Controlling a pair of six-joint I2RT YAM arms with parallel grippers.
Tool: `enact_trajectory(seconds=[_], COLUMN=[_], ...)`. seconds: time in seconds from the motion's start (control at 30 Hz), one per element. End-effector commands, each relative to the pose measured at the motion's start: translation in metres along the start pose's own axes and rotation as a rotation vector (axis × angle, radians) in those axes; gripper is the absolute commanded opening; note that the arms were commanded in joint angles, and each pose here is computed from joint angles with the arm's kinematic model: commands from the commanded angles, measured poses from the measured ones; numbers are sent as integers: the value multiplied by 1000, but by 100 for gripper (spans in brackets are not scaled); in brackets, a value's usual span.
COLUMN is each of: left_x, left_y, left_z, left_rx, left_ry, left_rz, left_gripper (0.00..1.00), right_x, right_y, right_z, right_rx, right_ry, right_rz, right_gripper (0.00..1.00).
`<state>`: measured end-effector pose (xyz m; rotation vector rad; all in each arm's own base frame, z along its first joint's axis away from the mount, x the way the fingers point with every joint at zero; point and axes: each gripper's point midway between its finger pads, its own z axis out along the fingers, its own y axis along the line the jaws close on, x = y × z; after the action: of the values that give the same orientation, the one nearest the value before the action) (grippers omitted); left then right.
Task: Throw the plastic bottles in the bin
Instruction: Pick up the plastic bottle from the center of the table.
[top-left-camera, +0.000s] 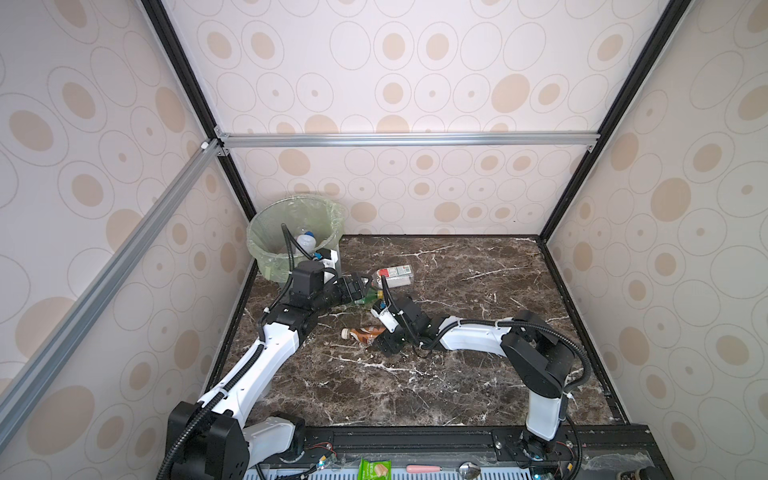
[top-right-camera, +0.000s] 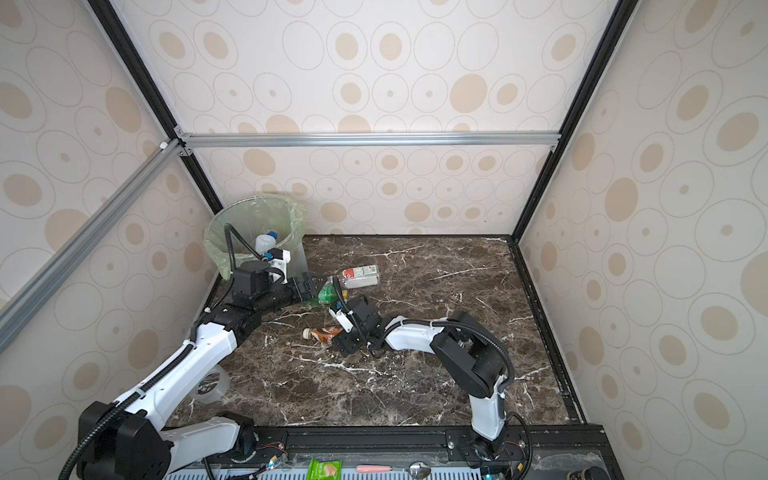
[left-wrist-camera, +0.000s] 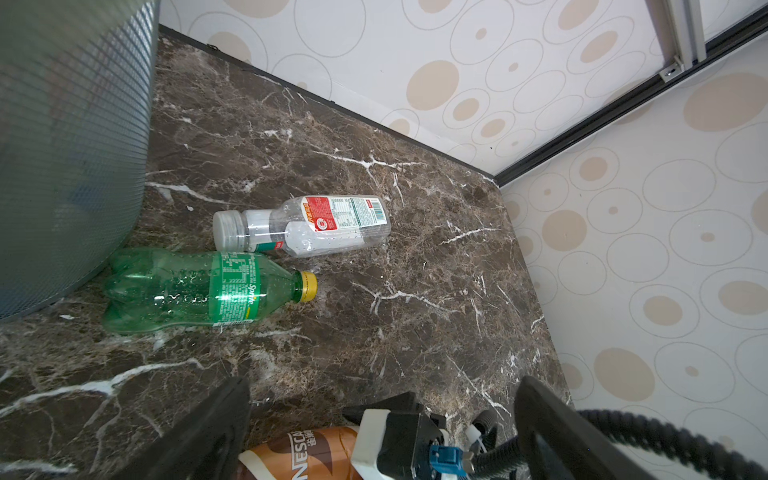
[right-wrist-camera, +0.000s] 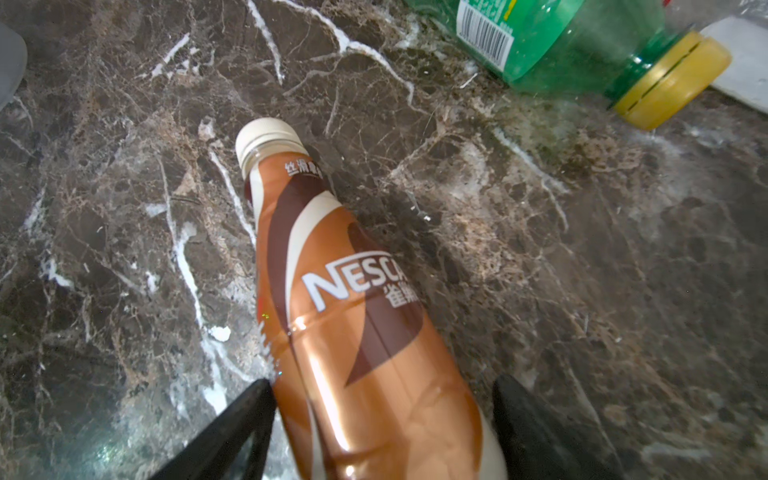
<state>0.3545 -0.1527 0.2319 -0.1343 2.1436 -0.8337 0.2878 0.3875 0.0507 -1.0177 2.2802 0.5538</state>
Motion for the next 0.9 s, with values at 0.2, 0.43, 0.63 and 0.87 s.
enact_trajectory(seconds=[0.2, 0.43, 0.63, 0.87], left_x=[-7, -6, -4, -2], left_y=[-5, -4, -3, -5], left_z=[-7, -6, -5, -4], left_rx=[22, 23, 29, 45], left_ry=[-33, -31, -28, -24], left_rz=[1, -7, -15, -29], left_gripper=[99, 99, 99, 99], right_x=[4, 8, 12, 10], right_y=[0, -2, -3, -4], right_z=[7, 4, -2, -18], right_rx=[11, 19, 31, 43], right_ry=[28, 32, 26, 1], right_rz=[-24, -12, 8, 27], right_gripper=[75, 64, 57, 55])
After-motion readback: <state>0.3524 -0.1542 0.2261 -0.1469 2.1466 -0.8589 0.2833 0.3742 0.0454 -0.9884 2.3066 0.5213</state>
